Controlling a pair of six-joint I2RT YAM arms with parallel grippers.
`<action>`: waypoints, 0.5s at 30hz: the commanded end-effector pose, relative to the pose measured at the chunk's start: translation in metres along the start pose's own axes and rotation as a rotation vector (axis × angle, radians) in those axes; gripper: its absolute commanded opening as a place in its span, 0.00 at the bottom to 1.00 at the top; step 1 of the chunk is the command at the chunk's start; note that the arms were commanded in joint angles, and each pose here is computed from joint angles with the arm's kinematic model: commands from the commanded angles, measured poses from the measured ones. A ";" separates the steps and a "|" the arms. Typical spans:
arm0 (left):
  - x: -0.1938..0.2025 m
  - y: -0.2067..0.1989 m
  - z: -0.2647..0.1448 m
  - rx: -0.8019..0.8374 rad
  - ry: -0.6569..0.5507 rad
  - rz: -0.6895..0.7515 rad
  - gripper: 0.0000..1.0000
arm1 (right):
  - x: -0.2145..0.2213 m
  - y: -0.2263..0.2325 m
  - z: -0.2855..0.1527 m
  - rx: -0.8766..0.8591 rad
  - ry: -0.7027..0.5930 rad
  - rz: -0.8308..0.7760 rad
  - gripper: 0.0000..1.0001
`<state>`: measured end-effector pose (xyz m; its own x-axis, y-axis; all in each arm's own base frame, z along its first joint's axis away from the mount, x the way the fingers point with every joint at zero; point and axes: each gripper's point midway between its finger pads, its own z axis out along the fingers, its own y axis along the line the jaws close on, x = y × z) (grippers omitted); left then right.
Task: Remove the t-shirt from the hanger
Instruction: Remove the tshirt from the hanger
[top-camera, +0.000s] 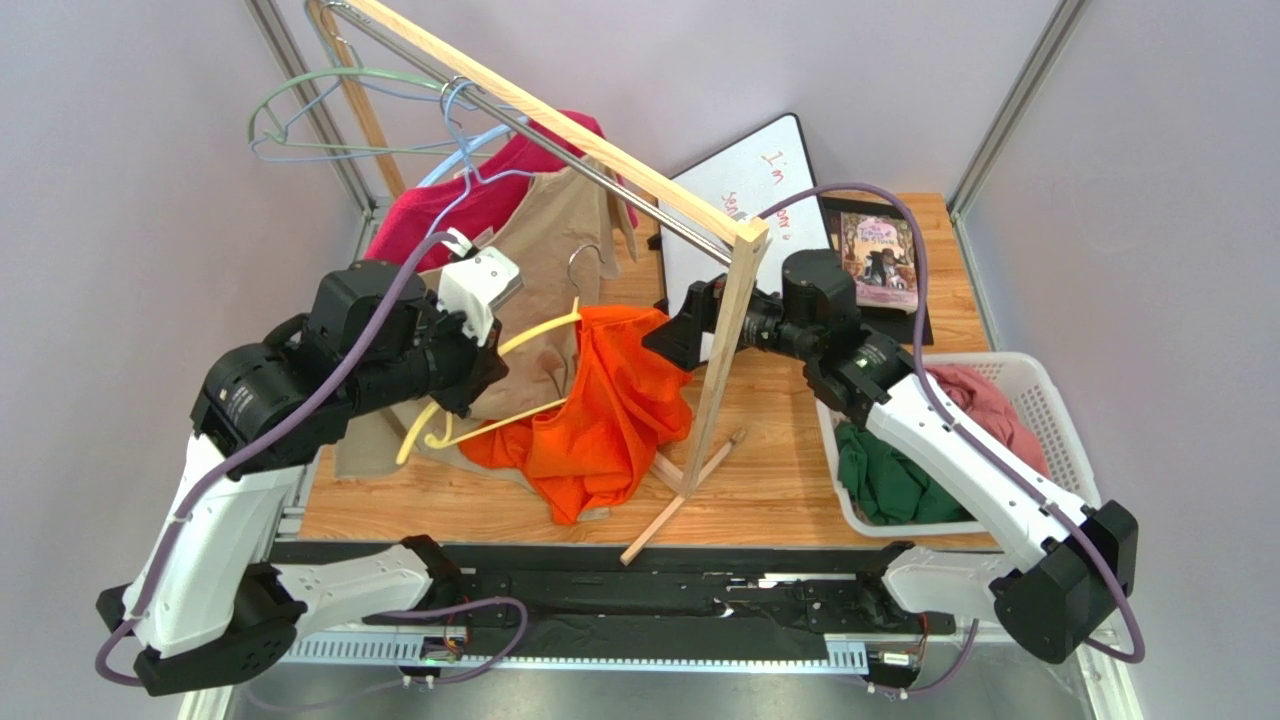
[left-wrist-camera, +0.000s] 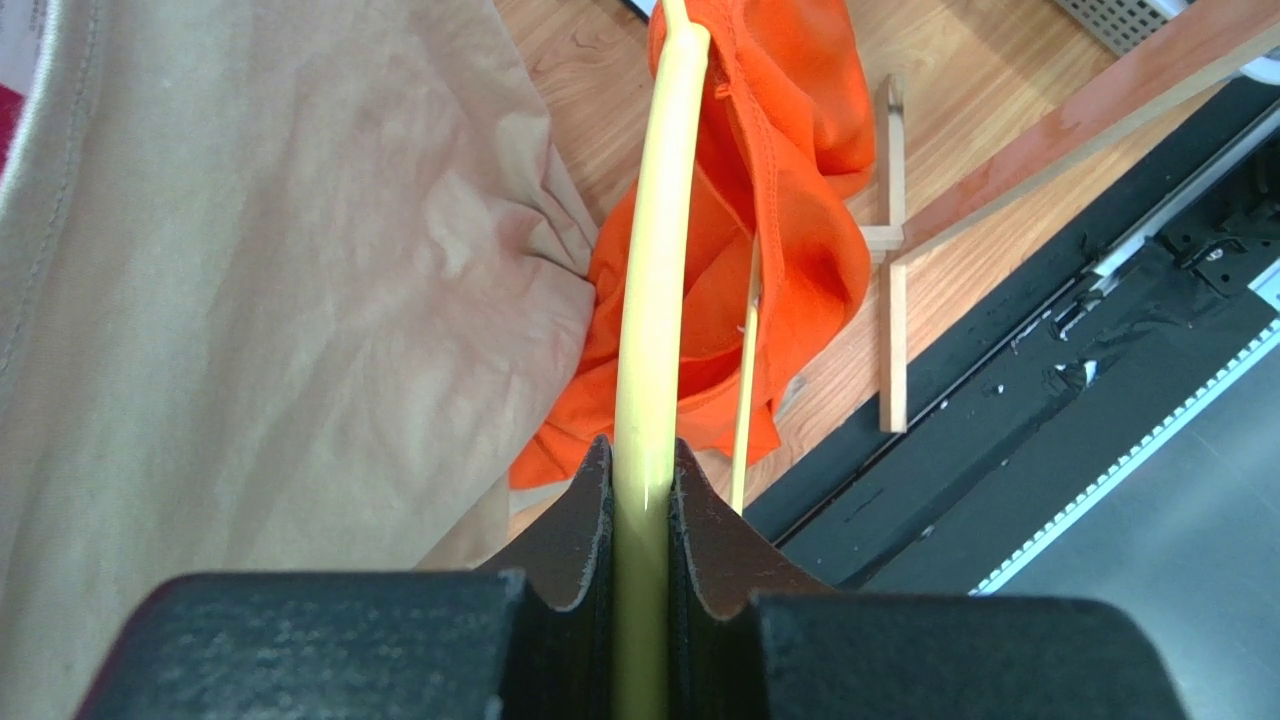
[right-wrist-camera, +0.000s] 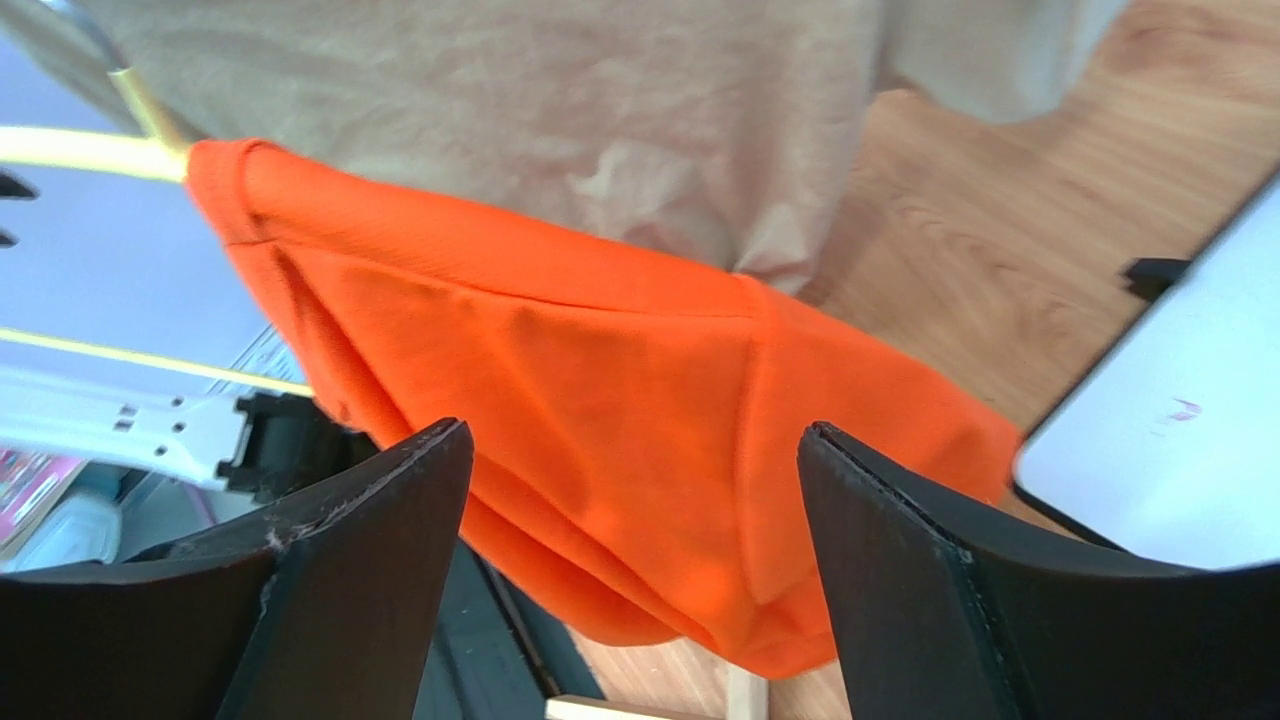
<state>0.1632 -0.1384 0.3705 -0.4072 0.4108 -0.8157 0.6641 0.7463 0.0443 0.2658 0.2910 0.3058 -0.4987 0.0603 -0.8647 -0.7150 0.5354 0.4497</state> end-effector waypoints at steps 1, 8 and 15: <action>-0.024 0.001 0.010 -0.004 -0.061 -0.002 0.00 | -0.011 0.035 0.012 -0.141 -0.032 -0.007 0.85; -0.036 -0.012 0.022 0.062 -0.105 -0.024 0.00 | -0.002 0.018 0.031 -0.063 0.002 0.053 0.74; -0.048 -0.034 0.014 0.189 -0.185 -0.036 0.00 | -0.004 0.009 0.041 -0.025 -0.020 0.096 0.64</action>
<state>0.1780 -0.1696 0.3656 -0.4085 0.3860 -0.8271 0.6989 0.7151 -0.0115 0.2670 0.3248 0.2733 -0.6065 0.0384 -0.7942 -0.6718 0.5094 0.5377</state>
